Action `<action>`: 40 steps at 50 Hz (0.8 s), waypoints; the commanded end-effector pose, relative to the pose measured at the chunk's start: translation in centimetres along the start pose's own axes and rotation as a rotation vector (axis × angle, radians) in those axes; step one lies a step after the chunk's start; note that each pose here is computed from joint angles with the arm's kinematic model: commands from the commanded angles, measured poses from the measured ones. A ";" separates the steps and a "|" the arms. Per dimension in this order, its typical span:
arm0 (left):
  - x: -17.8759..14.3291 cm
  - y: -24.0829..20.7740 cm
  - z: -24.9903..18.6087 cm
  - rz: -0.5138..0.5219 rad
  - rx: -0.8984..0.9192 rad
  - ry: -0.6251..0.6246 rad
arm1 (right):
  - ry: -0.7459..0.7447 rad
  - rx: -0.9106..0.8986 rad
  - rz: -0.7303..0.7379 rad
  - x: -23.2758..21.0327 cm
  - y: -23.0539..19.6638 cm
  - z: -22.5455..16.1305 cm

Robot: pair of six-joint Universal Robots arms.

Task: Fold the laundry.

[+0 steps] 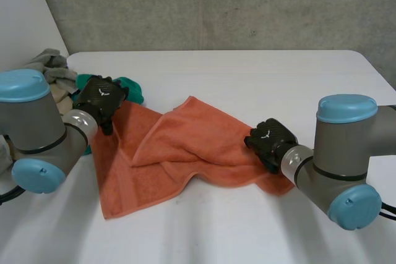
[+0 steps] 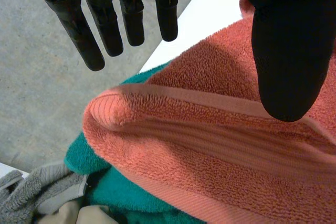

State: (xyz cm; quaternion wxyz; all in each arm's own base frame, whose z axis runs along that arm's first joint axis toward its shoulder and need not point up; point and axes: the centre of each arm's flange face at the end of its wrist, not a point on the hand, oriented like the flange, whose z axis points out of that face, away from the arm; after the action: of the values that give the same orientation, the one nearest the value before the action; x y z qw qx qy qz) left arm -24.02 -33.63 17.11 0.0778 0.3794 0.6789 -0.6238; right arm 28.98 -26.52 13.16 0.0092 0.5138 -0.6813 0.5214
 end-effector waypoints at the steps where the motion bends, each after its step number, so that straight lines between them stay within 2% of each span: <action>1: -0.1 1.3 1.0 -0.007 -0.022 -0.005 | 0.039 -0.033 0.008 1.3 0.5 -0.2; 12: 0.0 0.9 1.3 -0.003 -0.002 -0.007 | 0.087 -0.142 0.044 3.7 2.1 -3.2; 20: 0.1 -0.4 1.4 -0.009 0.046 -0.021 | -0.006 -0.255 0.010 2.6 3.1 -7.0; 27: 1.4 -2.1 0.9 0.000 0.094 0.006 | -0.189 -0.355 0.031 0.3 3.3 -10.7; 31: 1.6 -2.9 0.5 -0.011 0.113 0.010 | -0.208 -0.304 0.060 0.9 1.8 -11.5; 36: 2.0 -4.0 -0.2 -0.033 0.137 0.019 | -0.051 -0.099 0.122 4.9 -2.0 -12.0; 40: 1.4 -5.2 -1.1 -0.045 0.161 0.009 | 0.040 -0.004 0.171 7.9 -4.0 -12.0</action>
State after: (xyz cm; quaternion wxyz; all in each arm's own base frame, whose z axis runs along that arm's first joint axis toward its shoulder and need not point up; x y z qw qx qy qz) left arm -27.59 -32.66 18.94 0.0401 0.3804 0.6419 -0.6645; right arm 21.65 -20.06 20.47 -0.0079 0.5094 -0.7502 0.4215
